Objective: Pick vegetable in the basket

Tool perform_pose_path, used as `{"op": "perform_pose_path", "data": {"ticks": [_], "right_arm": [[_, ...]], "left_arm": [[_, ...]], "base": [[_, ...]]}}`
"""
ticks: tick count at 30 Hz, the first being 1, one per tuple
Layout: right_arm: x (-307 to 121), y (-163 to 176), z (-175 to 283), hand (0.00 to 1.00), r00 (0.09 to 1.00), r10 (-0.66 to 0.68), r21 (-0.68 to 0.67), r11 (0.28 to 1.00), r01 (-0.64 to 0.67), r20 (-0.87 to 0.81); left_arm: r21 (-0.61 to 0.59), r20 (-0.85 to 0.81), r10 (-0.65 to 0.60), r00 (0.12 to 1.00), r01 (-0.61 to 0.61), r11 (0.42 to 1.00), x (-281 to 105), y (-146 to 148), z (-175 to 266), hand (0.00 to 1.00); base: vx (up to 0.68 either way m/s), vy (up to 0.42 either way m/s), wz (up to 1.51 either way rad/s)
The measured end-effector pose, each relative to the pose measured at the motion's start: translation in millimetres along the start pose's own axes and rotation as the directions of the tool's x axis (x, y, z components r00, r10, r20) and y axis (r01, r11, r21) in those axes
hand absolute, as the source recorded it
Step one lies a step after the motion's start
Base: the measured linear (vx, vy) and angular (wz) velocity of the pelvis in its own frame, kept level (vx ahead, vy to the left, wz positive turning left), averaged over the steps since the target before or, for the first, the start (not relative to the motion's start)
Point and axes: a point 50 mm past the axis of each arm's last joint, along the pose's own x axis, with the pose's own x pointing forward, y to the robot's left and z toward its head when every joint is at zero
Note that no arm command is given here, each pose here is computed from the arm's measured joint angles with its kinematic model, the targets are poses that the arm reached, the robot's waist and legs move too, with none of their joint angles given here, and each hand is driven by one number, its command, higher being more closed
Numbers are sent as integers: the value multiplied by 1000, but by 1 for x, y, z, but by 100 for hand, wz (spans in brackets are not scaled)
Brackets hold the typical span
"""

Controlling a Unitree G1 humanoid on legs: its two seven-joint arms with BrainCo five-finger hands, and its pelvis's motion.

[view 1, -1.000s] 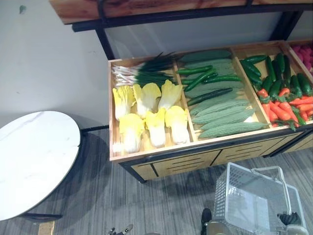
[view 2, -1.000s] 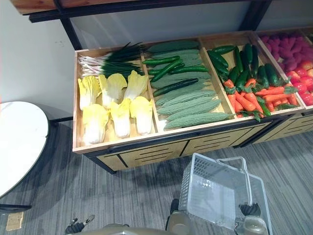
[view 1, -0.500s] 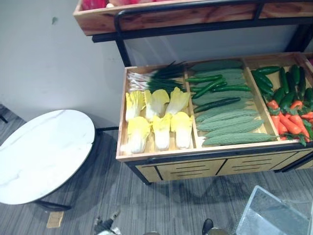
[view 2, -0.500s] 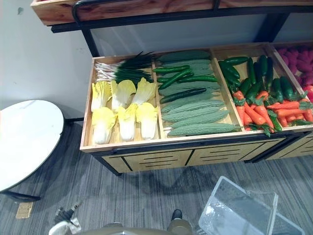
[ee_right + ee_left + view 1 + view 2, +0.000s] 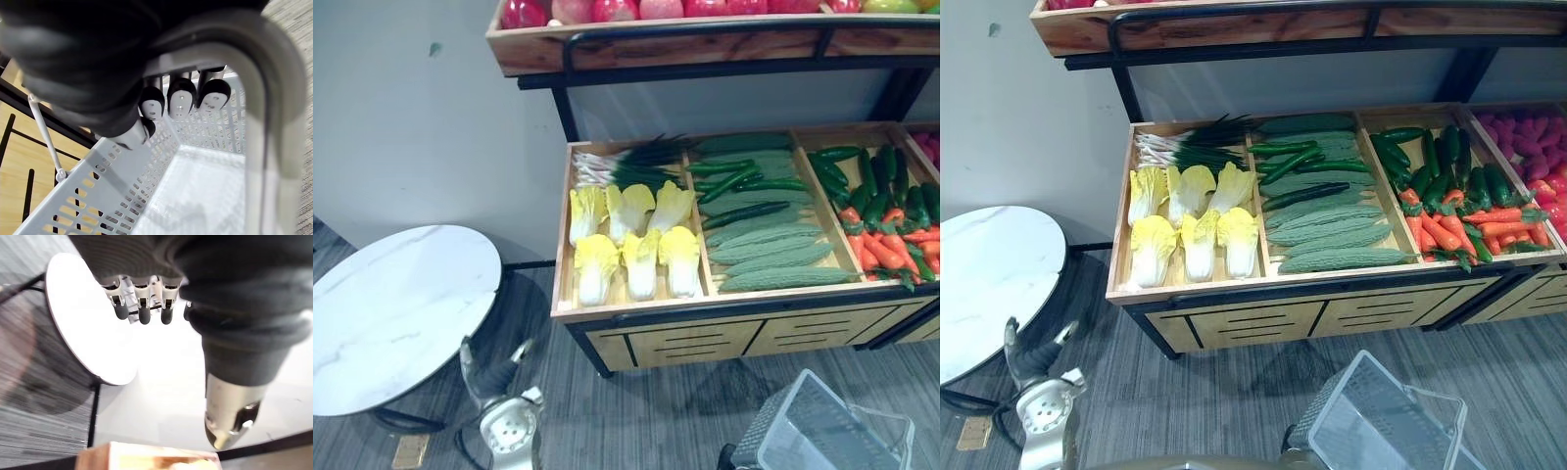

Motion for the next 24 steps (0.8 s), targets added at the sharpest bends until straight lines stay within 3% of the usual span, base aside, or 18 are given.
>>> {"op": "perform_pose_path", "data": {"ticks": [12, 24], "right_arm": [[4, 9, 19, 100, 997, 46, -64, 997, -43, 54], [10, 17, 55, 100, 982, 106, -175, 982, -77, 159]], "left_arm": [[-20, 164, -83, 983, 87, 996, 15, -26, 42, 0], [81, -8, -128, 992, 128, 989, 51, -55, 20, 0]], "base": [[15, 3, -15], [-32, -18, -12]]}}
